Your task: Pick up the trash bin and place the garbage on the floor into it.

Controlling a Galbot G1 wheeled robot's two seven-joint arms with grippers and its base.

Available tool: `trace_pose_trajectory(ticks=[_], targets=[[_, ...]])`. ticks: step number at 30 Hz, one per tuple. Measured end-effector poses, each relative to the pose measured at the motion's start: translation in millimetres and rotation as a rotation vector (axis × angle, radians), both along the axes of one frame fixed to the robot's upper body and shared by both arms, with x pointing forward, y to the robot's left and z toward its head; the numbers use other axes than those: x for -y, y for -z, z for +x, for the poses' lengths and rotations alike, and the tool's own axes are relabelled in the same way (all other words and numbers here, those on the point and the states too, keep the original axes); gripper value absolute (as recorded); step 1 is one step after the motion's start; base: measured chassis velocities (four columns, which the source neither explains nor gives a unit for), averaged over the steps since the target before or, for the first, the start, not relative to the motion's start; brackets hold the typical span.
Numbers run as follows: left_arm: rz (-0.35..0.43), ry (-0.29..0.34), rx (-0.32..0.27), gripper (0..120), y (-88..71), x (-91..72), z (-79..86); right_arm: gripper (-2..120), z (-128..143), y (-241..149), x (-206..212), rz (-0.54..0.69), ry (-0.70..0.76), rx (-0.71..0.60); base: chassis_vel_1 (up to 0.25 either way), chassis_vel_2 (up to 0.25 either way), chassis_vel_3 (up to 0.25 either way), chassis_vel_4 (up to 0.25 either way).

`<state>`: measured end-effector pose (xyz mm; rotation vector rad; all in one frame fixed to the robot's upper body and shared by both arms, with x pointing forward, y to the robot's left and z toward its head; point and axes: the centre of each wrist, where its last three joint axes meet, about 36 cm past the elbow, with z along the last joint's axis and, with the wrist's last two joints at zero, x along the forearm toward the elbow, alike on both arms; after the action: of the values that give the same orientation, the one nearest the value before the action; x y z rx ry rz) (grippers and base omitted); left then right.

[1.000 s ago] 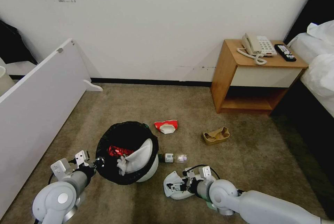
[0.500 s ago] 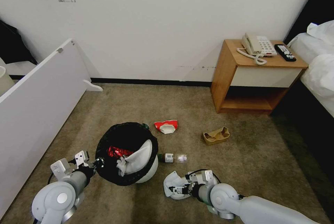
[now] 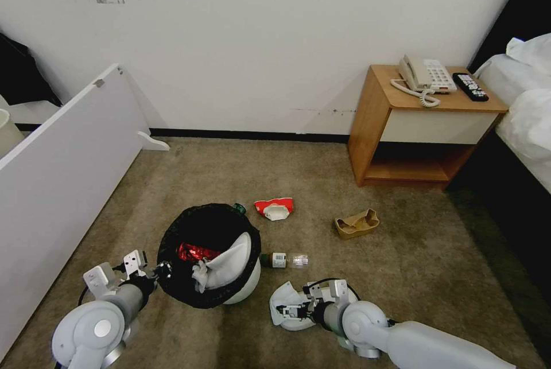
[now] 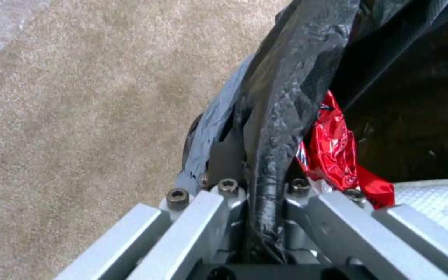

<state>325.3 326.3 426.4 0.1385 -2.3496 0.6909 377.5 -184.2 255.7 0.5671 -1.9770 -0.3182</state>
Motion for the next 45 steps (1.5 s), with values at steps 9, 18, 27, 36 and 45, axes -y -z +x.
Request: trace_pose_trajectory(ticks=[9, 18, 27, 36, 45], targets=[[0.003, 0.000, 0.003, 1, -1.4, -1.7, 0.5, 100, -1, 7, 1, -0.004, 0.002, 0.003, 0.000, 0.000, 0.000, 0.000], [0.000, -0.001, 0.004, 1, -1.3, -1.0, 0.4, 100, 0, 11, 3, -0.007, -0.004, 0.014, 0.000, 0.000, 0.000, 0.000], [0.001, -0.003, 0.005, 1, -1.7, -1.7, 0.3, 100, 4, 12, -2, -0.006, -0.018, 0.029, 0.000, 0.000, 0.000, 0.000], [0.000, -0.003, 0.002, 1, -0.5, -1.8, 0.3, 100, 6, 14, -7, -0.001, -0.025, 0.036, 0.000, 0.000, 0.000, 0.000], [-0.001, 0.001, 0.003, 1, -0.1, -1.8, 1.9, 100, 7, 13, -10, 0.002, -0.037, 0.043, 0.000, 0.000, 0.000, 0.000]])
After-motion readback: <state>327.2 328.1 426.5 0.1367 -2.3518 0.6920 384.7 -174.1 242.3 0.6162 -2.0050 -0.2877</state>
